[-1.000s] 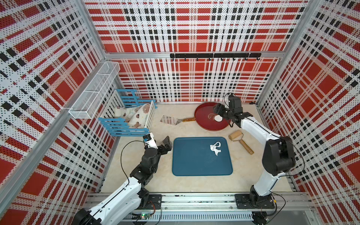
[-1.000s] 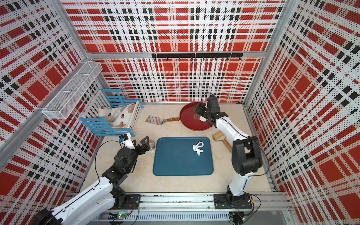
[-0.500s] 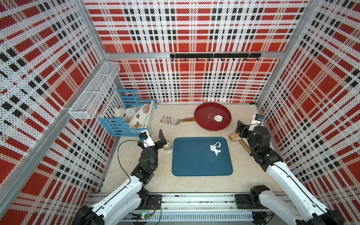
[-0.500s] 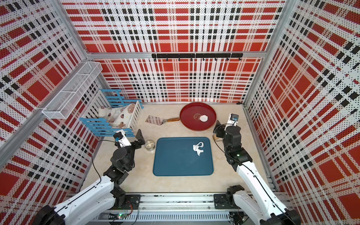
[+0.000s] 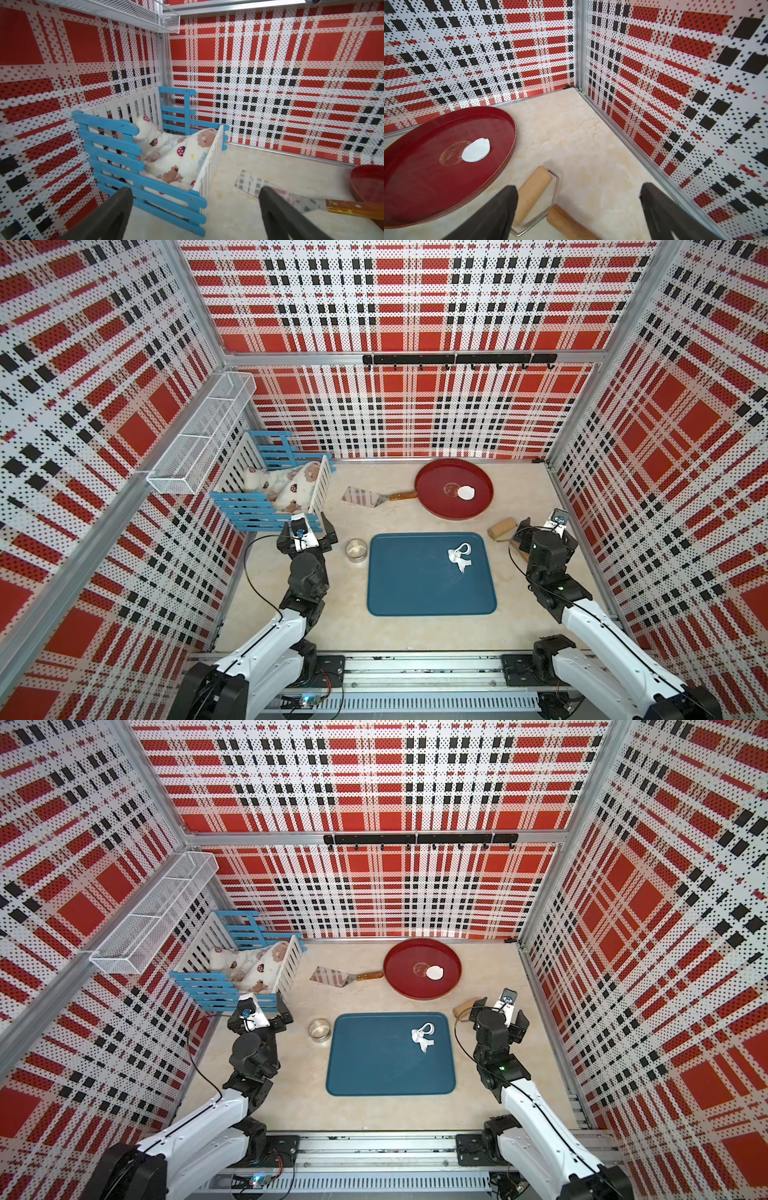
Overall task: Roll out the dumpling wrappers from the dough
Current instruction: Reset both arms
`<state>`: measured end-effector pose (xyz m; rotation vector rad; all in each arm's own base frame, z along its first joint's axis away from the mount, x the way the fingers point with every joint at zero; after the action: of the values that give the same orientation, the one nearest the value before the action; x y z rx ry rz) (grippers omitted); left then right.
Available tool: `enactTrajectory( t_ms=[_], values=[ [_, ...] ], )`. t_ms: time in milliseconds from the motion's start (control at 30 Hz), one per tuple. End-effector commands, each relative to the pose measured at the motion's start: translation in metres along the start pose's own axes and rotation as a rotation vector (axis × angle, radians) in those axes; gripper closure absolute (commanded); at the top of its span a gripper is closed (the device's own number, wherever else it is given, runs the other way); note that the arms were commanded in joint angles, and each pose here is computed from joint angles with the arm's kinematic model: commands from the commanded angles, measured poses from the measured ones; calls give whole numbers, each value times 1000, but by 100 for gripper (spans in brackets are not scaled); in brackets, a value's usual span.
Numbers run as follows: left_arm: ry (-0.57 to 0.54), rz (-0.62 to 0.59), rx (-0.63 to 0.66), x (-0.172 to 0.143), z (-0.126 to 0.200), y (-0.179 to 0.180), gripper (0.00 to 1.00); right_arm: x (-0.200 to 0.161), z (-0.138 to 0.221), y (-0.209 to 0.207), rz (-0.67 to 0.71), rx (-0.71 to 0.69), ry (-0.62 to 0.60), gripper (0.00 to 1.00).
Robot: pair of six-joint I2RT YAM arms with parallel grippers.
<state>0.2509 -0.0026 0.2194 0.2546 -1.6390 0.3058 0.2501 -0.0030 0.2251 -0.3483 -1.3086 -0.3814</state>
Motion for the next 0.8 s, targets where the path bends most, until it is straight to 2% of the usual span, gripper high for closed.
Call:
enactTrajectory(
  t_ms=[0, 133, 233, 267, 433, 567, 767],
  values=[
    [-18, 36, -57, -11, -7, 8, 1, 6, -6, 4, 38, -7, -34, 1],
    [42, 27, -137, -36, -22, -2, 1, 5, -12, 13, 71, 34, -39, 1],
    [32, 11, -134, -48, -29, -5, 1, 4, -9, 15, 61, 95, -96, 1],
    [39, -5, -168, -51, -31, -9, 1, 3, -7, 16, 58, 121, -119, 1],
    [100, 33, -139, -72, -53, -3, 1, -4, -5, 14, 53, 164, -151, 1],
    [95, 50, -155, -71, -54, 0, 1, -8, -13, 11, 73, 165, -132, 1],
    [93, 50, -155, -71, -54, 0, 1, -19, -34, 1, 29, 187, -104, 1]
  ],
)
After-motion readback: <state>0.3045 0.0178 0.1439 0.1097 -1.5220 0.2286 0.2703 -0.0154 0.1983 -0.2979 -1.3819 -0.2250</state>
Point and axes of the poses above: each gripper's point midway between its finger pads, its own z axis back along the fingers, its own y axis along the line the jaws close on, x = y × z, the point moved 7 cm from there along z, back along the fingers, and after that the axes turned 2 degrees about z, right-handed, at the moved point
